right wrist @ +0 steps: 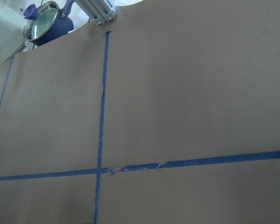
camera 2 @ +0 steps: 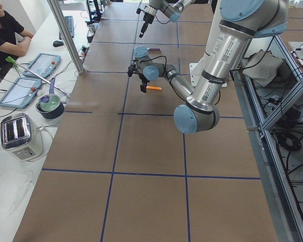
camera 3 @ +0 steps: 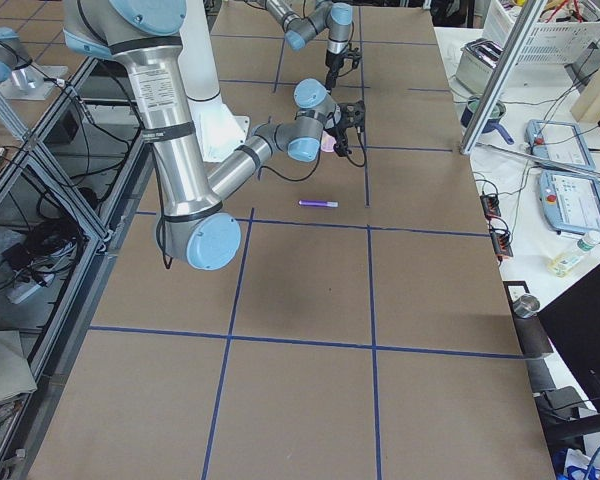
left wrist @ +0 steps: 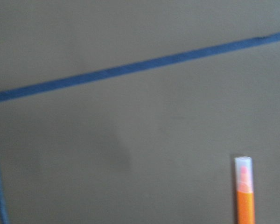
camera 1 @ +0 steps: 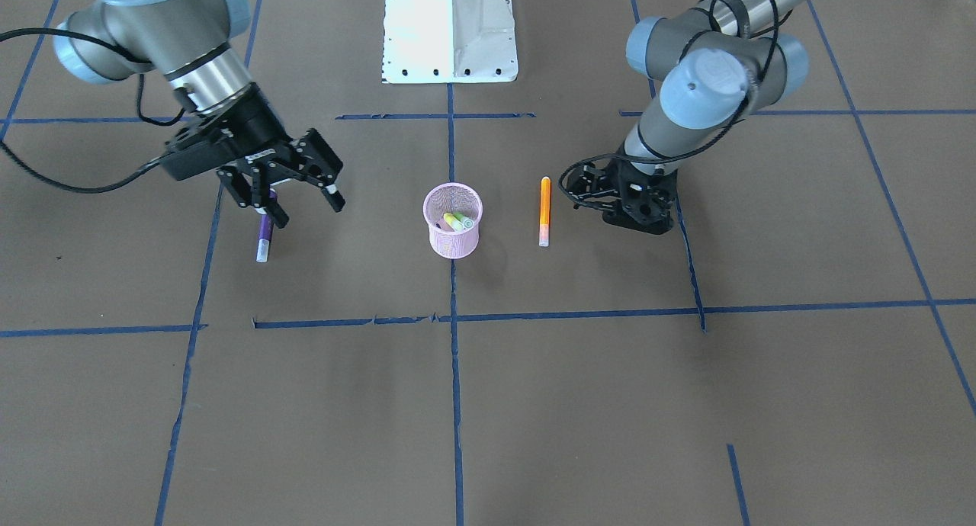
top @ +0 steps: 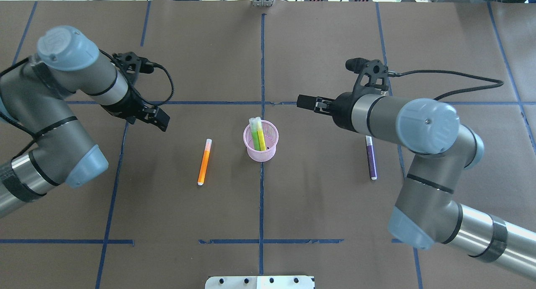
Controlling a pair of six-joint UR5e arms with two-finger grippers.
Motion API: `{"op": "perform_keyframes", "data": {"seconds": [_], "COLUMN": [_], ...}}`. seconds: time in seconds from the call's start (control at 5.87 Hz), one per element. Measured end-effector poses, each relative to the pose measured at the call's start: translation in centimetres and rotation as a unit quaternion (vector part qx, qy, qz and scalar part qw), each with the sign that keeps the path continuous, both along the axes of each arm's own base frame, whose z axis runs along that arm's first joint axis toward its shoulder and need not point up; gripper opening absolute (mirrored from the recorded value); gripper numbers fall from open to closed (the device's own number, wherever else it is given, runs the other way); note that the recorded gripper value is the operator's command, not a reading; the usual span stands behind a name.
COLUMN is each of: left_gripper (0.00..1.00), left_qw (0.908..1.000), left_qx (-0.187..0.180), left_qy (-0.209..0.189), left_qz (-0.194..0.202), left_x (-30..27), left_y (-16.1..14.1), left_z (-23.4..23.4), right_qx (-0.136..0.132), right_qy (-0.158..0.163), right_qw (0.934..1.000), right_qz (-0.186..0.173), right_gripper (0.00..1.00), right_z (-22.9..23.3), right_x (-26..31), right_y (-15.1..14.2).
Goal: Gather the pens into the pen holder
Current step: 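Grasp the orange marker with the left gripper while the right gripper withdraws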
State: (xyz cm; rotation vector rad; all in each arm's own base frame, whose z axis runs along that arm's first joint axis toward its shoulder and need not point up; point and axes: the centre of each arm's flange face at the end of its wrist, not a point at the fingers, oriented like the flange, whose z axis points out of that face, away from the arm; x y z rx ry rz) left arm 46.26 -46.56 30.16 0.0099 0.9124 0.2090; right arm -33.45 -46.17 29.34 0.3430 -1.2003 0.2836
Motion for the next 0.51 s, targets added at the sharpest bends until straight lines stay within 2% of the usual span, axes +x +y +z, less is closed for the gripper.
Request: {"op": "perform_keyframes", "data": {"seconds": [0.34, 0.51], "left_gripper": [0.73, 0.7], "left_qw": [0.999, 0.9987], "left_qx": [-0.03, -0.028], "left_qy": [-0.031, -0.039], "left_qz": [0.009, 0.018], "left_x": [4.3, 5.3], "left_y": [-0.4, -1.0], "left_z": [-1.6, -1.5], "right_qx": [-0.03, -0.034], "right_qy": [0.007, 0.011], "right_qw": [0.9993, 0.999], "right_qz": [-0.023, -0.029], "right_gripper": [1.0, 1.0], "right_z": [3.7, 4.8], "right_x": [6.6, 8.3], "right_y": [-1.4, -1.4]}}
